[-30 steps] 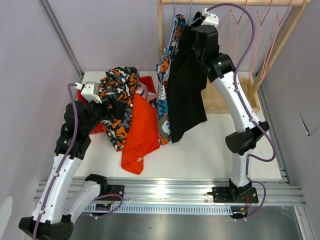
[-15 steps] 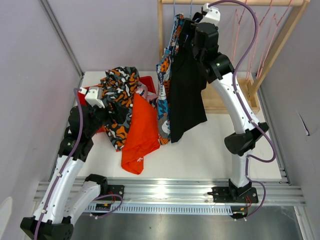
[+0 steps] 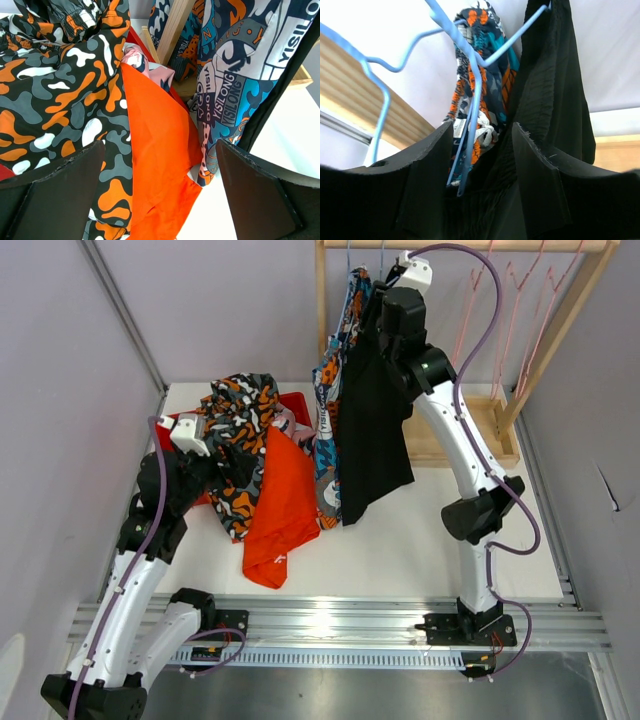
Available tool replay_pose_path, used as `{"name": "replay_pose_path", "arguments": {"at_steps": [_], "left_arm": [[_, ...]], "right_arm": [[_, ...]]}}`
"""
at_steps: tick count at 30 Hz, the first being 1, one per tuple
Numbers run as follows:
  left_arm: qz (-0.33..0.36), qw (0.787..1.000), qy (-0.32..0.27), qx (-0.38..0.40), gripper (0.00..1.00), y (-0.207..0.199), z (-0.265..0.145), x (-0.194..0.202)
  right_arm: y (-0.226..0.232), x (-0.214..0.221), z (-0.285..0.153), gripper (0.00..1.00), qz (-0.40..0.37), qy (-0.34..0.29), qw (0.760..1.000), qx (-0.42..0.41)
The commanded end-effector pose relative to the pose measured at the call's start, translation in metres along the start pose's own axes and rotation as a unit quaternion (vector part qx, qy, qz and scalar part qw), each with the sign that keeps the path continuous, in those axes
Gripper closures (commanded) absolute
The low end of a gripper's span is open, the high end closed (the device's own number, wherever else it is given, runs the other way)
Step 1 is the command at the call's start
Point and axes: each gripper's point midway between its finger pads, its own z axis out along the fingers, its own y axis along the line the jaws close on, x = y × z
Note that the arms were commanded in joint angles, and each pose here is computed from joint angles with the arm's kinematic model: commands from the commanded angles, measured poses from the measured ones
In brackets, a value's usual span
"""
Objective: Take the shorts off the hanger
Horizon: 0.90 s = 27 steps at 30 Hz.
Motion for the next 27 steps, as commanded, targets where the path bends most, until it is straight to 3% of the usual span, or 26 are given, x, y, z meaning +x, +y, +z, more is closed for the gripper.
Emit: {"name": "replay_pose_path", "arguments": {"at_steps": [1, 4, 5, 9, 13, 21, 27], "left_arm": [[0.014, 1.000, -0.016, 0.016, 0.01, -0.006, -0.003, -0.007], [0.014, 1.000, -0.017, 0.017, 0.01, -0.007, -0.003, -0.007], [0.012, 1.000, -0.014, 0.017, 0.01, -0.006, -0.003, -0.005], [0.012, 1.000, -0.011, 0.018, 0.01, -0.007, -0.002, -0.003], [0.014, 1.000, -0.010, 0.025, 0.01, -0.008, -0.002, -0.002], [0.047, 0.994, -0.039, 0.089, 0.01, -0.038, -0.010, -0.016], [0.056, 0.993, -0.045, 0.098, 0.01, -0.041, -0.009, -0.019]], "right_arm": [[0.001, -0.020, 0.001, 0.53, 0.022, -0.031, 0.999, 0.001], [0.001, -0.017, 0.003, 0.72, 0.023, -0.030, 0.999, 0.004], [0.000, -0.016, 0.003, 0.86, 0.023, -0.029, 0.999, 0.004], [-0.001, -0.018, 0.002, 0.99, 0.024, -0.031, 0.999, 0.007], [-0.001, -0.031, -0.006, 1.00, 0.026, -0.042, 0.999, 0.005], [0.000, -0.106, -0.057, 1.00, 0.028, -0.112, 0.993, -0.012], [-0.003, -0.138, -0.085, 1.00, 0.024, -0.138, 0.990, -0.020]]}}
